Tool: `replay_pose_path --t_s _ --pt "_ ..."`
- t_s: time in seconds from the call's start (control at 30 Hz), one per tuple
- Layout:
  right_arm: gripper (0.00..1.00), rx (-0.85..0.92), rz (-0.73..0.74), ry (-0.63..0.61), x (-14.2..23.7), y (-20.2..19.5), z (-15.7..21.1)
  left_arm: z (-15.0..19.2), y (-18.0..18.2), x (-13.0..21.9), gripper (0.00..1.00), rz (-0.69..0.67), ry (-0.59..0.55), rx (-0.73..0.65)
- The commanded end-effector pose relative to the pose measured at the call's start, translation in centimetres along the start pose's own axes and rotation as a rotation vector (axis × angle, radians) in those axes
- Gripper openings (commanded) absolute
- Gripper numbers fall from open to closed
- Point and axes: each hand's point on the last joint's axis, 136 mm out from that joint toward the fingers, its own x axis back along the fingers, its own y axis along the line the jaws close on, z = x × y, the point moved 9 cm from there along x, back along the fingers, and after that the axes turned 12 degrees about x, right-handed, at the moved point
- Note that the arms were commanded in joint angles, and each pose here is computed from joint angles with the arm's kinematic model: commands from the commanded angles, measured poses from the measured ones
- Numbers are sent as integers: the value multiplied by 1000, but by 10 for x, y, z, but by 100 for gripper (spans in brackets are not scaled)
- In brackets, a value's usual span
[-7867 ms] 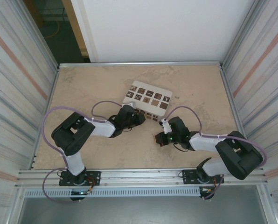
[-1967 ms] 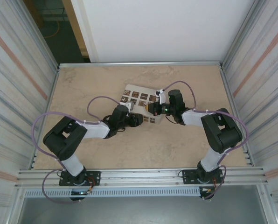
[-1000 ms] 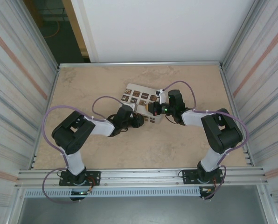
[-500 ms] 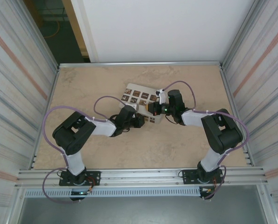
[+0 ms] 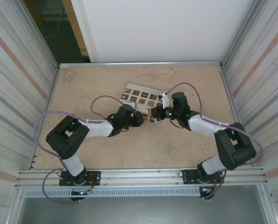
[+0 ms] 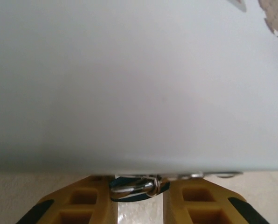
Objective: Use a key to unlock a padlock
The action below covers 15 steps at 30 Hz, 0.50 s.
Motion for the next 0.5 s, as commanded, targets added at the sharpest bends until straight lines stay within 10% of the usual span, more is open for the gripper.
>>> replay_pose_path --t_s 0.0,0.47 --pt "0 71 29 45 16 16 19 -7 -23 18 16 91 15 59" --pt "0 221 122 104 15 47 94 -4 -51 40 15 158 143 146"
